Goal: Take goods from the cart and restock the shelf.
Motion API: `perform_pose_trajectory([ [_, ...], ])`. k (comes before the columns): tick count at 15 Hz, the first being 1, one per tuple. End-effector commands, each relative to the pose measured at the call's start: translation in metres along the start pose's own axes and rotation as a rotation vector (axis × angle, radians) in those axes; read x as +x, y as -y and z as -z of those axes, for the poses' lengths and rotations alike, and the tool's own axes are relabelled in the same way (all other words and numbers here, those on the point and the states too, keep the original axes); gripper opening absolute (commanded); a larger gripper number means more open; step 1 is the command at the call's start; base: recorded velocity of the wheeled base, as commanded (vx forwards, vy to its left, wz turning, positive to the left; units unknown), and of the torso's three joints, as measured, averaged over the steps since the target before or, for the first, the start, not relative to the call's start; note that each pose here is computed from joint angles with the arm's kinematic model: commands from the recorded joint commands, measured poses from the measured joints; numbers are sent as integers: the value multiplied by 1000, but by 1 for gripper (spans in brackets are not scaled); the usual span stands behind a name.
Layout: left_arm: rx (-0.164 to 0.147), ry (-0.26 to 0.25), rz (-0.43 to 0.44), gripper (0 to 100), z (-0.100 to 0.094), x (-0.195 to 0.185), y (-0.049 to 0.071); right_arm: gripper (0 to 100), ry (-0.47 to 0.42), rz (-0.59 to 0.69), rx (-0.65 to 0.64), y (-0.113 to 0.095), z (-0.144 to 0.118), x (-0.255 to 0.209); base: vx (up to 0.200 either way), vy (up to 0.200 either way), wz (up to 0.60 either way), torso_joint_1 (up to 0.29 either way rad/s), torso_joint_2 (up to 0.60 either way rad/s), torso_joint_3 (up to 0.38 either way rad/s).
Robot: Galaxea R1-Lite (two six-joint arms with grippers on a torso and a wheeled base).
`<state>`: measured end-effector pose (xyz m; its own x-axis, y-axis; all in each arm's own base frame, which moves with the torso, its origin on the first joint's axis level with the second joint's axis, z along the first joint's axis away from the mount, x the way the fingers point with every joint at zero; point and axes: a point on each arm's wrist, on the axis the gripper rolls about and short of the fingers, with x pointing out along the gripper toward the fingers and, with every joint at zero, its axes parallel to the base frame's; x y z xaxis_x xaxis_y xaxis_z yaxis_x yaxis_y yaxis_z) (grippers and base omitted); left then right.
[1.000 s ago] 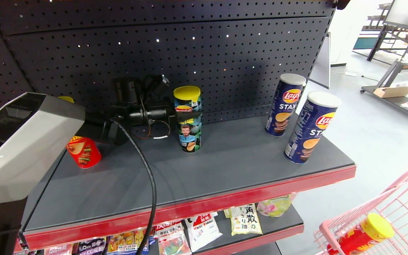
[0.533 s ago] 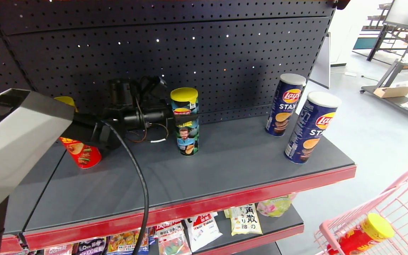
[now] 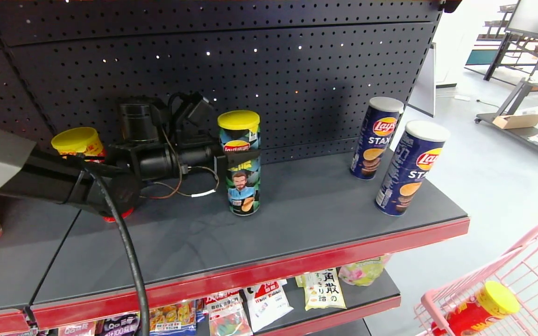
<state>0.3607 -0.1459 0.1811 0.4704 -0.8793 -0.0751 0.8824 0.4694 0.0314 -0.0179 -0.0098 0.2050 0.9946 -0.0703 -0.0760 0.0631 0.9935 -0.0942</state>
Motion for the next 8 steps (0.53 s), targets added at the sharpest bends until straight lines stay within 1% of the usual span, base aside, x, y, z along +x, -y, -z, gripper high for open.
perform_pose_trajectory([
  [1,-9,4,10,0,1,-4,14,0,5,-2,1,0,-1,0,0,0,0,0,0,0],
  [2,-18,3,9,0,5,-2,17,0,8,-2,2,0,-2,-1,0,0,0,0,0,0],
  [3,-25,9,-4,0,14,-2,24,0,14,-1,5,1,-4,-2,0,0,0,0,0,0],
  [4,-19,15,-14,0,18,-3,25,0,22,-1,7,1,-6,-3,0,0,0,0,0,0],
  [6,-20,11,-54,0,23,-5,27,0,24,1,8,1,-6,-3,0,0,0,0,0,0],
  [7,-27,4,-70,0,25,-8,29,0,23,1,8,1,-6,-3,0,0,0,0,0,0],
  [8,-26,5,-72,0,25,-10,32,0,21,1,7,1,-6,-3,0,0,0,0,0,0],
])
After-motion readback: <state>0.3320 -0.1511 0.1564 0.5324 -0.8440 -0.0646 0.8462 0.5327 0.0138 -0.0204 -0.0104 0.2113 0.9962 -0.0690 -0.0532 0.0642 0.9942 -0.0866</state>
